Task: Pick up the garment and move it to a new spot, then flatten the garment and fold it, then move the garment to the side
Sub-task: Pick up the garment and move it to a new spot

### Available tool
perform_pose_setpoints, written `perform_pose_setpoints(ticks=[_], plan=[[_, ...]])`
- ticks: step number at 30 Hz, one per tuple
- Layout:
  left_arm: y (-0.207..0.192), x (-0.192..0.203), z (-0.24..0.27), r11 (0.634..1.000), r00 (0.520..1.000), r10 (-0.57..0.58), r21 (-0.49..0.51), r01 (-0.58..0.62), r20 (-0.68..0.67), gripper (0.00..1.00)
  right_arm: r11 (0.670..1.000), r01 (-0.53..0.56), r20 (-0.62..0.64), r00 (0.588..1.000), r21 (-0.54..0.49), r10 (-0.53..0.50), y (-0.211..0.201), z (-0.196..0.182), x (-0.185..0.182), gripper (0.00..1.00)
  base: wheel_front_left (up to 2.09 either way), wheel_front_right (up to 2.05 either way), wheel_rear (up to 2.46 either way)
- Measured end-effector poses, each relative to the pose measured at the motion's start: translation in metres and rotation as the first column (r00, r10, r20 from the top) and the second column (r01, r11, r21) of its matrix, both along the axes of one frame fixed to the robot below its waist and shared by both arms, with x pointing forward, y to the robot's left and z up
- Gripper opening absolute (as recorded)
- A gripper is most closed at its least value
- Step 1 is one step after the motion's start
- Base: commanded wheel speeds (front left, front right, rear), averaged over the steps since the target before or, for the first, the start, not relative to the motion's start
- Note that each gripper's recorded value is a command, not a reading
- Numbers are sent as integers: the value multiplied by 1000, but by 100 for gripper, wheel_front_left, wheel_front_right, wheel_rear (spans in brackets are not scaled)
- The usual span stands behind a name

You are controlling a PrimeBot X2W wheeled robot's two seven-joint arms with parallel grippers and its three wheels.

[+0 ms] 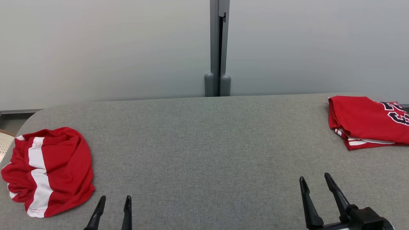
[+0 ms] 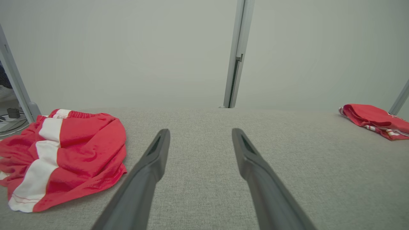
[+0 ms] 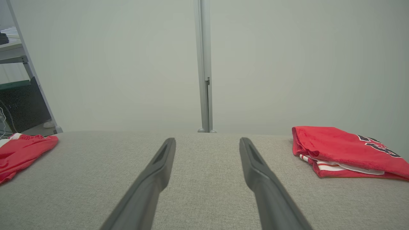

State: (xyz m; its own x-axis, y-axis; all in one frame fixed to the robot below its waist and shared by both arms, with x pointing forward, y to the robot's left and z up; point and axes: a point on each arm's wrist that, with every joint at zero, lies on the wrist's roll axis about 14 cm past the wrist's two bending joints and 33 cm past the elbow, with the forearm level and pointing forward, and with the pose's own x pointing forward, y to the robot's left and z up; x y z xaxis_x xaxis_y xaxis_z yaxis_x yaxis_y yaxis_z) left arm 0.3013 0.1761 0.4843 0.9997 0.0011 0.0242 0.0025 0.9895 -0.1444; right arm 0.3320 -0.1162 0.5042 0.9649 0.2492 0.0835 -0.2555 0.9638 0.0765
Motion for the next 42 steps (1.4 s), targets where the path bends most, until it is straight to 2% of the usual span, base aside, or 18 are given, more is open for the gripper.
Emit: perform_pose_setpoints(ticks=[15,22,29,36,42], plan=[[2,-3,-4,1000,1000,11,19,-11,-13,100,1000,-16,-20,1000,5,16,5,-6,2,100,0,0,0],[22,-17,-4,996,996,92,18,-91,-12,100,995,-98,-44,994,5,98,30,-12,3,100,0,0,0],[50,-40,-5,979,979,203,19,-203,-8,100,976,-218,-46,975,8,218,68,-11,6,100,0,0,0],[90,-86,-8,926,926,377,15,-377,-11,100,921,-388,-66,919,25,389,124,-14,4,100,0,0,0],[124,-115,0,853,853,521,20,-521,5,100,855,-519,-66,852,25,519,172,-14,4,100,0,0,0]])
